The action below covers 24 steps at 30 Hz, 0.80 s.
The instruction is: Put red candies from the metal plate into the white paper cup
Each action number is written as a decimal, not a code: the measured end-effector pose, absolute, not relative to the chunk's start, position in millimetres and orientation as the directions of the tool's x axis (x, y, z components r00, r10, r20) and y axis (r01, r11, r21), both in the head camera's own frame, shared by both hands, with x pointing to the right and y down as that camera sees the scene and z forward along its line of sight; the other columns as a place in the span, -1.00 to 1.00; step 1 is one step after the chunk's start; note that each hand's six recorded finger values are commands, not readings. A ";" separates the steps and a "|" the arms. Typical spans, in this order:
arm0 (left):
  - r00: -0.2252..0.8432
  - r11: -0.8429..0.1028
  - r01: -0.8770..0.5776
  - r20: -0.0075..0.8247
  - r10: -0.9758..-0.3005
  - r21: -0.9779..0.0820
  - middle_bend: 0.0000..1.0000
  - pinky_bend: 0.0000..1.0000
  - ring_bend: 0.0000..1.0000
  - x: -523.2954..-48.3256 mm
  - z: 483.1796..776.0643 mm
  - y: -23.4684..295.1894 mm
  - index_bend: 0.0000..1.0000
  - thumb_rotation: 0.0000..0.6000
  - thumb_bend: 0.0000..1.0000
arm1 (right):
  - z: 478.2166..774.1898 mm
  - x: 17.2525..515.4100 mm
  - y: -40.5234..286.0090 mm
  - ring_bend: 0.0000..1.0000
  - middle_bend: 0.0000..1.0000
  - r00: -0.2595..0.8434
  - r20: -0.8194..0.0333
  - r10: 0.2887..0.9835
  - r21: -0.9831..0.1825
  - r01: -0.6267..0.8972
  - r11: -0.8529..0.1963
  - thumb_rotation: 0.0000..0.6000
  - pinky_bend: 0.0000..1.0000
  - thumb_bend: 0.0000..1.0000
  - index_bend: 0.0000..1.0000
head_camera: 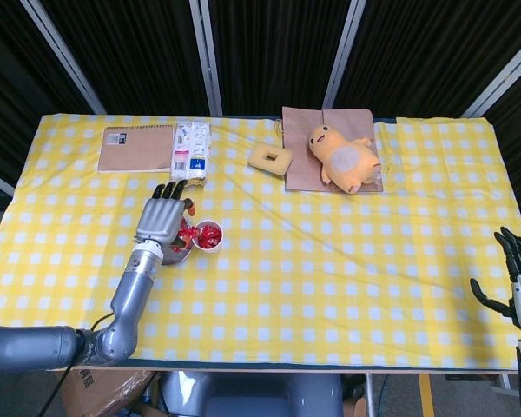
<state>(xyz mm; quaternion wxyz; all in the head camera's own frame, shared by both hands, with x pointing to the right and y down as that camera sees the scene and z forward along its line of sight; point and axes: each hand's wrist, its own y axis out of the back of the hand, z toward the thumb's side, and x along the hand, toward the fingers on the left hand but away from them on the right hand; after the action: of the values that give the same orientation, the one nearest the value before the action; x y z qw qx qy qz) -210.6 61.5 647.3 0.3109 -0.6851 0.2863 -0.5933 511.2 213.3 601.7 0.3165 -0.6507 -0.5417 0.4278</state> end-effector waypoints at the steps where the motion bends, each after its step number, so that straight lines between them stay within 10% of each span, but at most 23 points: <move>1: 0.126 -0.644 -0.021 0.637 -0.761 -0.765 -1.00 -0.97 -1.00 -215.1 647.5 62.4 -0.22 1.00 -0.49 | 601.9 511.1 213.2 -1.00 -1.00 0.047 -0.214 0.976 -0.875 0.434 -0.213 1.00 -1.00 -0.18 -1.00; 24: 0.068 -0.661 0.194 0.682 -0.728 -0.725 -1.00 -0.97 -1.00 -263.6 701.8 87.1 -0.16 1.00 -0.49 | 603.4 511.3 212.0 -1.00 -1.00 0.045 -0.217 0.975 -0.876 0.431 -0.215 1.00 -1.00 -0.18 -1.00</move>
<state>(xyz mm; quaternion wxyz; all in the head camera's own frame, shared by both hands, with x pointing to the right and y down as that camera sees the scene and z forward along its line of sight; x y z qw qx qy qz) -263.6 87.1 701.8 0.3550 -0.6389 0.2090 -0.6497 511.3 212.0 603.4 0.3160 -0.6500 -0.5410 0.4302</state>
